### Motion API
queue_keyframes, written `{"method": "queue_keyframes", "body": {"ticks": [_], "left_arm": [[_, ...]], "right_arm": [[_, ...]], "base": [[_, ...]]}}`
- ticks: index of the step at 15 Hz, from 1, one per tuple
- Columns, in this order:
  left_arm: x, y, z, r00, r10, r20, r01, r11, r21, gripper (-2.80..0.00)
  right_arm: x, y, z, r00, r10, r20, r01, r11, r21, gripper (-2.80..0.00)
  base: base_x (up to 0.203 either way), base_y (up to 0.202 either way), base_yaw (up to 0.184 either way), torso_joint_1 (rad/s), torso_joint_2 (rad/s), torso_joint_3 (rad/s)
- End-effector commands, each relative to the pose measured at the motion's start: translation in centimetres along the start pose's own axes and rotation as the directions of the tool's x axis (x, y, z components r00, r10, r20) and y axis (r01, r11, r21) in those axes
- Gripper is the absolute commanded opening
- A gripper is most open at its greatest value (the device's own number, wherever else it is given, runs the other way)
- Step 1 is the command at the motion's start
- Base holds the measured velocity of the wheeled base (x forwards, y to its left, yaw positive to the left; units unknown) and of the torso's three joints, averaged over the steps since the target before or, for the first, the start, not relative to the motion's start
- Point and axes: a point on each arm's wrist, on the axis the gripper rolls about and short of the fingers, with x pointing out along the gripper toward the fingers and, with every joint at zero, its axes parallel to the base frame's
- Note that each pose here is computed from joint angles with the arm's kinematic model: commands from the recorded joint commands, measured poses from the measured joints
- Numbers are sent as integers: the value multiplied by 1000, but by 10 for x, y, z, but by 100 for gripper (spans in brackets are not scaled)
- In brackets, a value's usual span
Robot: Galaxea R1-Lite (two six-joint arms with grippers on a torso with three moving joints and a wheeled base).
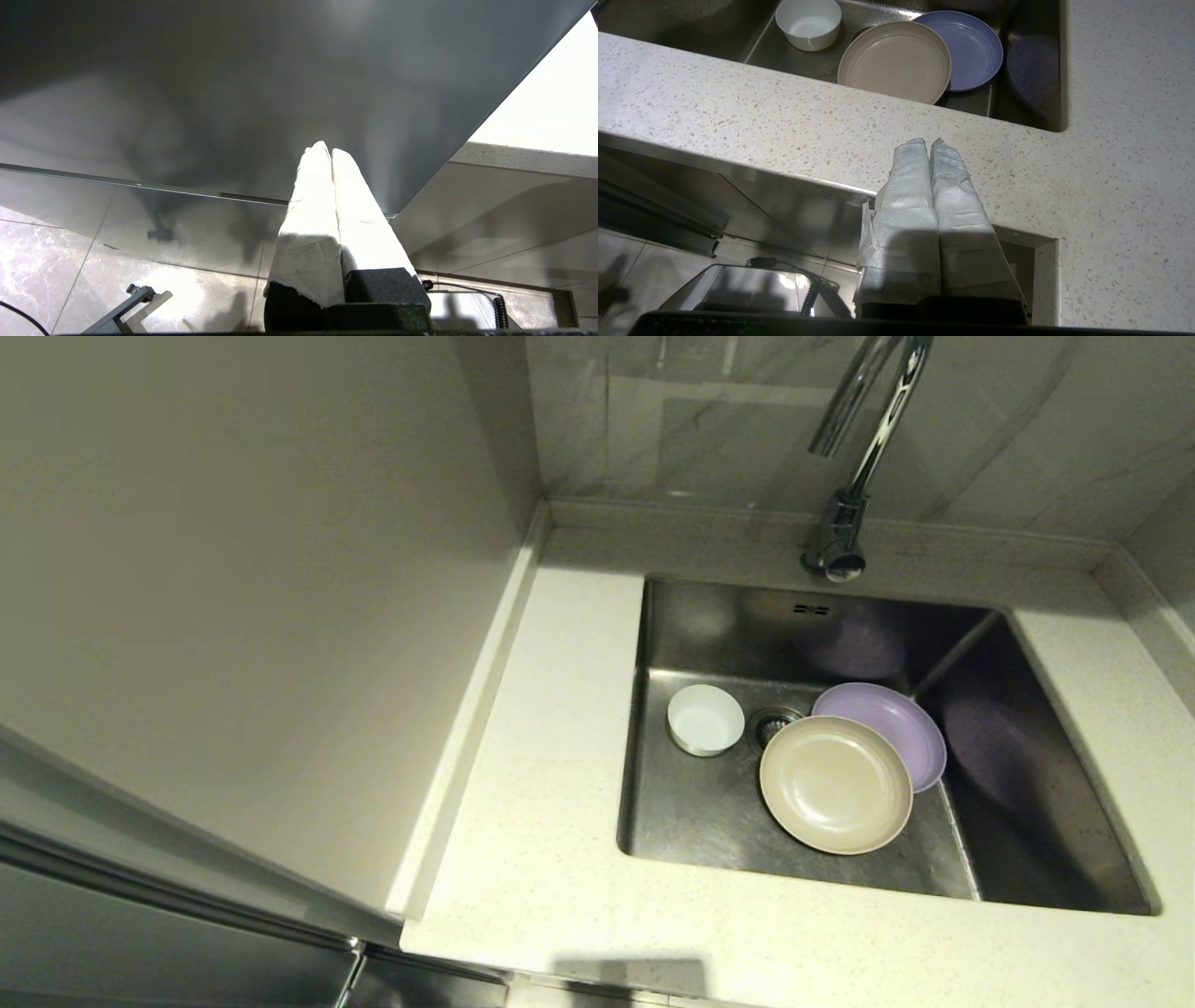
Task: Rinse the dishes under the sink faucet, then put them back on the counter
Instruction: Turn on the faucet
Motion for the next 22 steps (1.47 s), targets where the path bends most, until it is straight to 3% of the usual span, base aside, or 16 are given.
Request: {"method": "queue_keyframes", "body": {"ticks": [1,7,10,14,17,22], "left_arm": [[0,0,0,1000,0,2,0,1000,-1,-280],[0,0,0,1000,0,2,0,1000,-1,-280],[0,0,0,1000,0,2,0,1000,-1,-280],[0,0,0,1000,0,2,0,1000,-1,-280],[0,0,0,1000,0,2,0,1000,-1,-280],[0,0,0,1000,0,2,0,1000,-1,-280]], "right_arm": [[0,0,0,1000,0,-1,0,1000,-1,-280],[0,0,0,1000,0,-1,0,1000,-5,-280],[1,0,1,1000,3,-13,-4,997,-75,-280],[5,0,5,997,2,-73,-5,999,-44,-280],[15,-2,44,994,6,-105,-8,1000,-17,-280],[66,-5,118,979,14,-201,11,993,120,-280]], "base": [[0,0,0,0,0,0],[0,0,0,0,0,0],[0,0,0,0,0,0],[0,0,0,0,0,0],[0,0,0,0,0,0],[0,0,0,0,0,0]]}}
